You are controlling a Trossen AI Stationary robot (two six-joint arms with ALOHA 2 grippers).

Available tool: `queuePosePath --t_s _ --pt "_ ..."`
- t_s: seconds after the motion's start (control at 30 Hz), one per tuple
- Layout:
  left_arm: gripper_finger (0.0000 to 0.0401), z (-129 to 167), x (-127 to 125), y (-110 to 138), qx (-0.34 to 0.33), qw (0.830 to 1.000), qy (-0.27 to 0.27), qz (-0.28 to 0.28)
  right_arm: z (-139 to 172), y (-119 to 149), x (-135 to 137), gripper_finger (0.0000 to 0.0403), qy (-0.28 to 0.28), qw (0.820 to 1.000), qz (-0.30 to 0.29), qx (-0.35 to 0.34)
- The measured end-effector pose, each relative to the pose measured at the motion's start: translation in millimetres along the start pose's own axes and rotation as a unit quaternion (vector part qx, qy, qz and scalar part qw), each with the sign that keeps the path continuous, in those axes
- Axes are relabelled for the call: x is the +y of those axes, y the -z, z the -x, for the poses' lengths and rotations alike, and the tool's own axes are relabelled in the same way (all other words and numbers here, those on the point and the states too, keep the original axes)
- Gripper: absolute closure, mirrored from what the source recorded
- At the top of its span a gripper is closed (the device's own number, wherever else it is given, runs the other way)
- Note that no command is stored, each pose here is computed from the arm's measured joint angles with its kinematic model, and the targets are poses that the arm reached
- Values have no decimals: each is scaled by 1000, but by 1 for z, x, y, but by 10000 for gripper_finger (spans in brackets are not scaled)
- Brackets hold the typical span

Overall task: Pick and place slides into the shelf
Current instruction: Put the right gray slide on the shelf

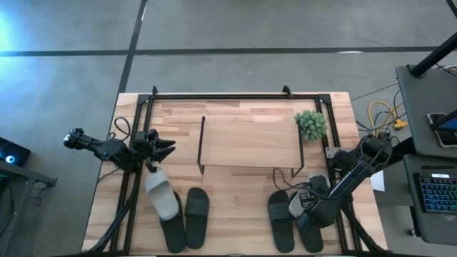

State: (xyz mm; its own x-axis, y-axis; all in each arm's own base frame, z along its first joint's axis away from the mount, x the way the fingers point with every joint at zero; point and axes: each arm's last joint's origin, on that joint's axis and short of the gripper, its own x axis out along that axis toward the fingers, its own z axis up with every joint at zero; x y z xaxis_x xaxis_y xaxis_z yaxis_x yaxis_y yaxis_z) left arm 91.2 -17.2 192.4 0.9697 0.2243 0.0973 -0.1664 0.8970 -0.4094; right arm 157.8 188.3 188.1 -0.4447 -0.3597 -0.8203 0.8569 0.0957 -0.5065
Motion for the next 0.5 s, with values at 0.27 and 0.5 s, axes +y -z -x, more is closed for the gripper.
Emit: queuePosePath --t_s 0.27,0.5 --pt "273 0 0 0 0 1000 0 0 -18 2 7 287 -22 999 43 6" --pt "273 0 0 0 0 1000 0 0 -17 -1 5 351 -19 998 50 -21"
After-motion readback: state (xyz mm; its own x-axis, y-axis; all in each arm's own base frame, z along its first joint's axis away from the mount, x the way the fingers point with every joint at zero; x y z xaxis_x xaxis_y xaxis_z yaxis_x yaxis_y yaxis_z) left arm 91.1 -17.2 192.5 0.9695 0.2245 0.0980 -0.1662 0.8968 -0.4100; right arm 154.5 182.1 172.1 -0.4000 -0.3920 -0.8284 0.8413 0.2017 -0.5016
